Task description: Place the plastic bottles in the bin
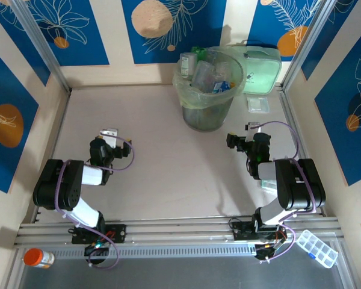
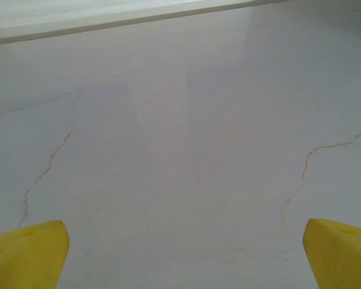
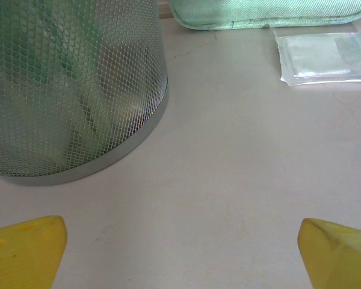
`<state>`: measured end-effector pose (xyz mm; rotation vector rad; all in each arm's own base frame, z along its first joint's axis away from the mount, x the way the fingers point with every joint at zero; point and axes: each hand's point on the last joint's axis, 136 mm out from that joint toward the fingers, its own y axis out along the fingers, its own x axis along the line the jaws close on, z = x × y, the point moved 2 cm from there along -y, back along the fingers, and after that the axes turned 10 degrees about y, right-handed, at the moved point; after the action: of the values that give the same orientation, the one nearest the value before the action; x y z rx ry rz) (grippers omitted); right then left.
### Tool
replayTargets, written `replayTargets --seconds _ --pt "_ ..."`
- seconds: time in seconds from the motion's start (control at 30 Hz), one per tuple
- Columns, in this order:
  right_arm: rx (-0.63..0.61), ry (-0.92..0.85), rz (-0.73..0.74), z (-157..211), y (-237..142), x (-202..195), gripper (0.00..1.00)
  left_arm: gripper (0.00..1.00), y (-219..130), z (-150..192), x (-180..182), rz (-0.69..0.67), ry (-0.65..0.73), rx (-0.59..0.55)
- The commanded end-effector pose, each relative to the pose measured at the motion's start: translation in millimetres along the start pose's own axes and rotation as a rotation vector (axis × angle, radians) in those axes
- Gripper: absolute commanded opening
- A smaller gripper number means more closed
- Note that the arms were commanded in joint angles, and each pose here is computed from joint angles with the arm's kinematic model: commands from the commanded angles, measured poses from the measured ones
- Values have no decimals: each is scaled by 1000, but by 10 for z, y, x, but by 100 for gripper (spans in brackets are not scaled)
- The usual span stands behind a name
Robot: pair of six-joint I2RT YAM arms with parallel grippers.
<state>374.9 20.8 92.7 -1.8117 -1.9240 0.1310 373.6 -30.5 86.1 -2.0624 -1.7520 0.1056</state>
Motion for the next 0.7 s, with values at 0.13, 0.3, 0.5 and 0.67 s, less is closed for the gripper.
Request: replayTargets --seconds 0.13,0.3,0.5,0.67 --pt "-26 -16 -15 -88 -1 34 99 99 -6 -111 76 -18 -15 -35" --pt "-26 -13 -17 -92 -1 28 99 99 -4 -115 77 -18 -13 -35" --pt "-26 -13 -18 -90 -1 31 99 99 -6 -110 77 -19 -12 -34" --pt "-25 -12 -17 -87 -3 28 99 99 -5 -108 77 -19 -13 -33"
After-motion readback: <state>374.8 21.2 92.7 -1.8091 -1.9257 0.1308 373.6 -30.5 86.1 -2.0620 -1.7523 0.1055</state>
